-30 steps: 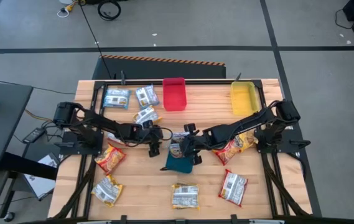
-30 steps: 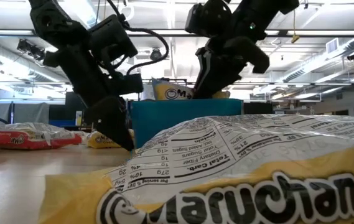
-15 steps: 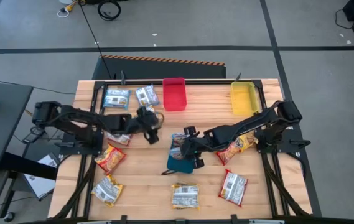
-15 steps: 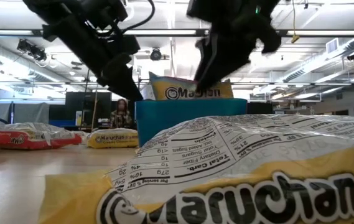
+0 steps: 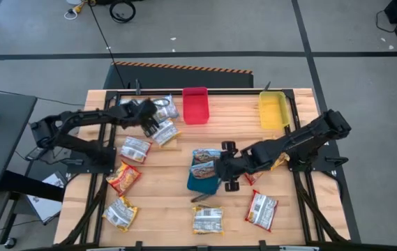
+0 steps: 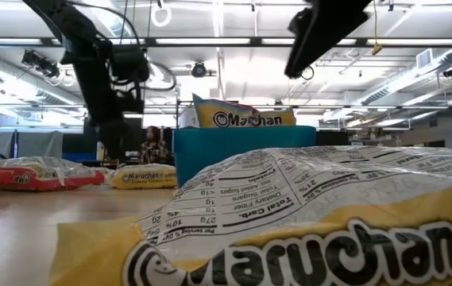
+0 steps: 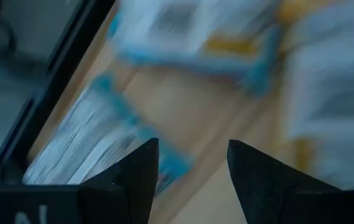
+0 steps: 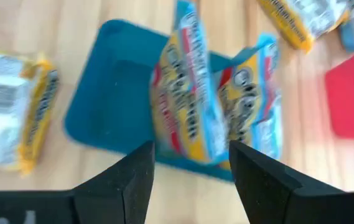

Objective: Sort Maruchan noodles
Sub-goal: Put the blue noodle pack into the blue bin

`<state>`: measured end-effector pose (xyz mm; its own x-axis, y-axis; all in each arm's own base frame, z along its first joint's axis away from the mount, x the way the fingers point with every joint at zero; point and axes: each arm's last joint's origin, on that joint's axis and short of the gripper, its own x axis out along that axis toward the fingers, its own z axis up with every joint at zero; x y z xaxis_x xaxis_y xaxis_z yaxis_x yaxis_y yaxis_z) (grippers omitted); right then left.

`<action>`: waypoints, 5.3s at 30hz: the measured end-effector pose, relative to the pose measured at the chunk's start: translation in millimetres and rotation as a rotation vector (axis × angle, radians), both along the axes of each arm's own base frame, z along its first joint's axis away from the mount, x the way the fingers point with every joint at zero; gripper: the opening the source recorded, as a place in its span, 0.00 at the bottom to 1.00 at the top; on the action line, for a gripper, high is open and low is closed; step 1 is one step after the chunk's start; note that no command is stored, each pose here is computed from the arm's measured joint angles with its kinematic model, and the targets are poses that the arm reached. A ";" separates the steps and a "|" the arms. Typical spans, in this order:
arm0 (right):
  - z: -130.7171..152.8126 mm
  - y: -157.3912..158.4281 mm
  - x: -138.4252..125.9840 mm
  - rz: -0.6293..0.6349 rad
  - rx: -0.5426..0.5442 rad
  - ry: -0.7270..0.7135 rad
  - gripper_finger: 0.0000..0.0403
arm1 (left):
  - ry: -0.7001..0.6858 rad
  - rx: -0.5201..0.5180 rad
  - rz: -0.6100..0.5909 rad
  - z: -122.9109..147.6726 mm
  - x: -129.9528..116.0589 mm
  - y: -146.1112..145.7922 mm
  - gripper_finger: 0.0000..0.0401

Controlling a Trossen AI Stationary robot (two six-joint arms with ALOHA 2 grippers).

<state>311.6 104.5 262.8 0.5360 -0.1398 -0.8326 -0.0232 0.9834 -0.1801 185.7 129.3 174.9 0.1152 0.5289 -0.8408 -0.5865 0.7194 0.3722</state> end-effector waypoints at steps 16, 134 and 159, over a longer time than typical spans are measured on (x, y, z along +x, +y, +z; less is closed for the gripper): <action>0.8 24.4 -7.2 -0.019 0.014 -0.049 0.52 | 0.523 -0.066 0.013 -53.6 -21.3 31.1 0.49; 34.3 -40.1 55.0 0.022 -0.092 -0.772 0.31 | -0.683 0.079 -0.634 200.0 48.9 -188.0 0.11; 33.2 4.2 30.0 -0.072 0.288 -0.171 0.32 | -0.561 -0.171 -0.497 40.4 44.5 -176.9 0.31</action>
